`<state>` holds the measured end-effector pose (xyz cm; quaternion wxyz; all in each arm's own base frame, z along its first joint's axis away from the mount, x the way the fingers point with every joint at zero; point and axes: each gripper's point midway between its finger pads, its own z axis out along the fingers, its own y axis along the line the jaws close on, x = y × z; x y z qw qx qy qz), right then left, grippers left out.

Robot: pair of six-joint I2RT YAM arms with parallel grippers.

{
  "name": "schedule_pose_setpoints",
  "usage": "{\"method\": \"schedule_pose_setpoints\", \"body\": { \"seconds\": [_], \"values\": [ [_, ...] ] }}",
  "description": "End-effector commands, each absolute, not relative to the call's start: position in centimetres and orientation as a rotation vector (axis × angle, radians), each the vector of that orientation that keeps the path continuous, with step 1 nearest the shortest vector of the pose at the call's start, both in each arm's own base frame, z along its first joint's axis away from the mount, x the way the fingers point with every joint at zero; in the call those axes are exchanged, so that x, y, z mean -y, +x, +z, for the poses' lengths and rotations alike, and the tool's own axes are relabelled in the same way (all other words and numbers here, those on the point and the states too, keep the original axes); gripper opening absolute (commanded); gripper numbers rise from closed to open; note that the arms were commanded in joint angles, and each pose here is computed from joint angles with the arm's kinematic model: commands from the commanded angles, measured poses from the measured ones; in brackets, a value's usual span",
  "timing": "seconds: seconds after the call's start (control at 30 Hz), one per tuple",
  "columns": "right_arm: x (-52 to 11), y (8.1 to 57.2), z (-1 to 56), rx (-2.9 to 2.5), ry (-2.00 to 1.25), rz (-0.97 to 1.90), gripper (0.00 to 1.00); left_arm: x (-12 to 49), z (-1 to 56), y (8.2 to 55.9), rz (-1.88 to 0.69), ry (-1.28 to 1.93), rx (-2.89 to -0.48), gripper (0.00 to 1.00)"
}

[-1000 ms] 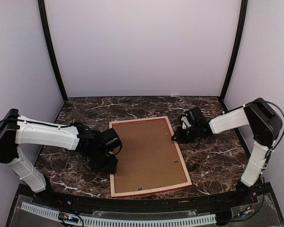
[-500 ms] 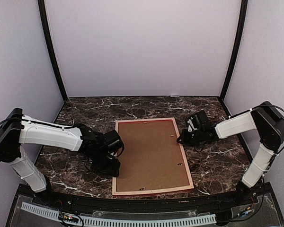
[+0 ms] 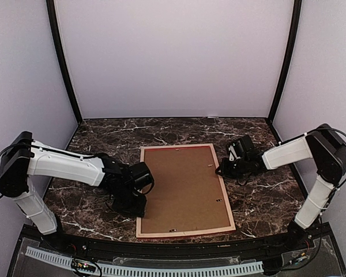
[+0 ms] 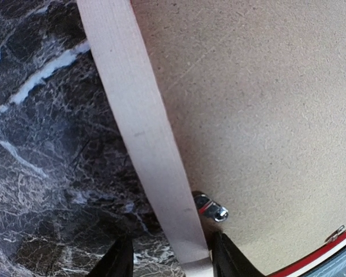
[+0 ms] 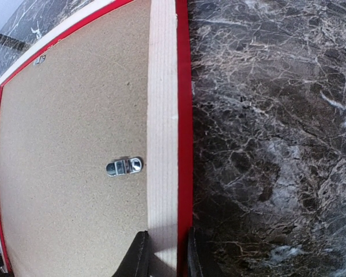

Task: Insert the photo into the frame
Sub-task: Press the fastener onto the backboard.

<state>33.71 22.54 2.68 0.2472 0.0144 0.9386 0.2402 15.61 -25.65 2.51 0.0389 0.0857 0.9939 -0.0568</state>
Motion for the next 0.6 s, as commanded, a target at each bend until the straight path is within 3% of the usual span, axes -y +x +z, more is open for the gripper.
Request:
{"method": "schedule_pose_setpoints", "body": {
  "seconds": [0.0,0.57],
  "values": [
    [-22.6,33.6,3.2,-2.573,0.071,0.695,0.00,23.8,1.9,16.4,0.011,0.211,-3.030,0.48],
    [-22.8,33.8,3.3,-2.581,0.048,0.692,0.00,23.3,1.7,19.0,0.214,0.226,-2.944,0.46]
  ]
}}
